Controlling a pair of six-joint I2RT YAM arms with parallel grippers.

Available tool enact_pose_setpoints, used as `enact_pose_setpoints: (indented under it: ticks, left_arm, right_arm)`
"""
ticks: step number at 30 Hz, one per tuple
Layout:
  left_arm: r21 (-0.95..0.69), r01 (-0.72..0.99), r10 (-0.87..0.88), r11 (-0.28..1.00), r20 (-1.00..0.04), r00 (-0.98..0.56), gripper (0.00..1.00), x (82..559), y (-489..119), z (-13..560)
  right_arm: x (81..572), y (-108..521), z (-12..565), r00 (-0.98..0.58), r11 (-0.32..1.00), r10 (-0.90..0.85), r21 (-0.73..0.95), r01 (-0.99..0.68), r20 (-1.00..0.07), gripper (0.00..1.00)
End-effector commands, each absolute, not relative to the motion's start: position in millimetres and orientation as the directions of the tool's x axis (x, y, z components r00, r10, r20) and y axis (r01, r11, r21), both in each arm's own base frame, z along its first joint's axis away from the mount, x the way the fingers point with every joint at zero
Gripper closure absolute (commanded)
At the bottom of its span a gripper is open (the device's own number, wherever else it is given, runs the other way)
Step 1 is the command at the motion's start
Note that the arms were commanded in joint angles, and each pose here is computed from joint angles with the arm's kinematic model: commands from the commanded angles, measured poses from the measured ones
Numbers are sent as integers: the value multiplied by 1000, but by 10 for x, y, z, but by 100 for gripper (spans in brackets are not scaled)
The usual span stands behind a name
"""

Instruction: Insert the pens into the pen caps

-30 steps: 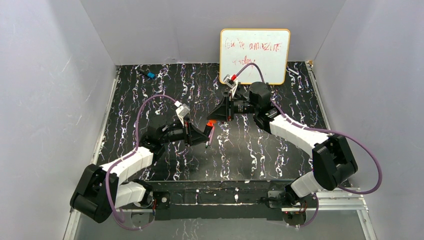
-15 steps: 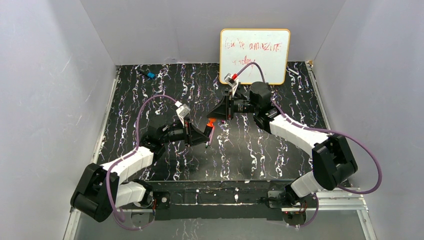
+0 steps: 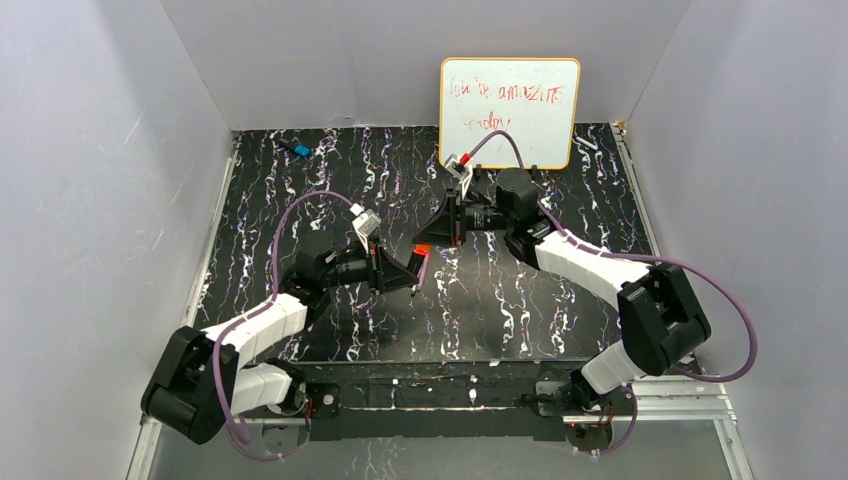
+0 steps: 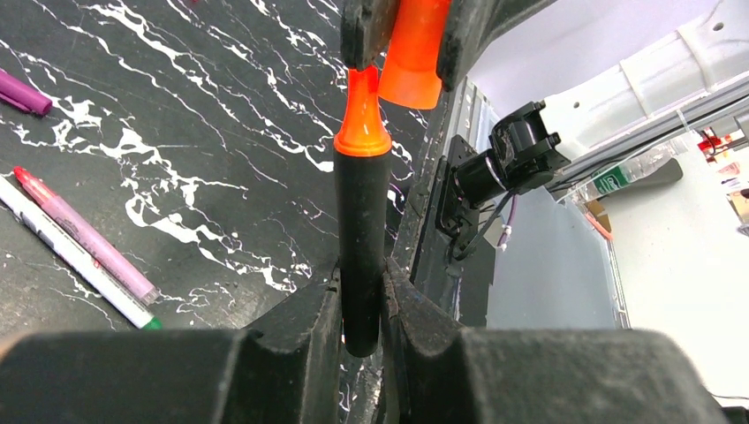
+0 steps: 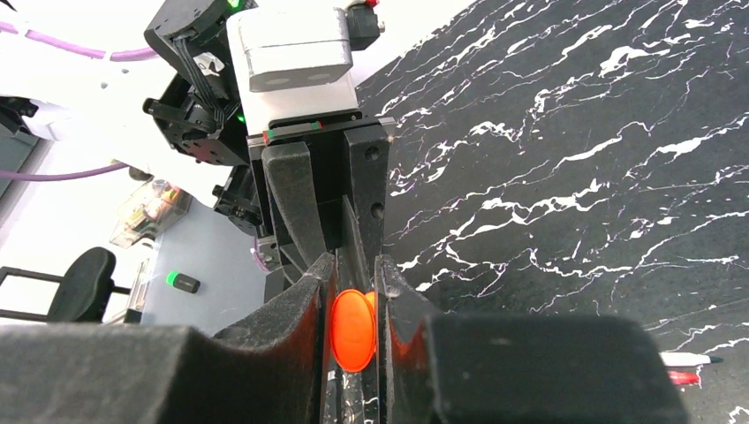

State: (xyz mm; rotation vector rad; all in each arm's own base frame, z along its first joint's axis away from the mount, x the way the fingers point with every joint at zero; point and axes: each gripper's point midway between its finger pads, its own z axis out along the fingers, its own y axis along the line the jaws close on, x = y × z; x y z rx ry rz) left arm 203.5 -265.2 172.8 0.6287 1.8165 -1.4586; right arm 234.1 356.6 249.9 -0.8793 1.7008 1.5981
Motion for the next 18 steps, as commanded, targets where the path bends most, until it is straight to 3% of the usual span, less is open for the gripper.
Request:
enact_pose_setpoints:
  ticks: [1,18]
  left_arm:
    - [-572,797,-73,193,-818,-570,100,1983,-2671,1893]
    - [-524,838,-93,152,-851,-516,100,2063,-2737,2133]
  right_arm:
    - [2240,3648,2410,-575,-5,-66,576,-817,-816,99]
    - [2132,3671,2464,-541,18,-62,541,-841,-839,99]
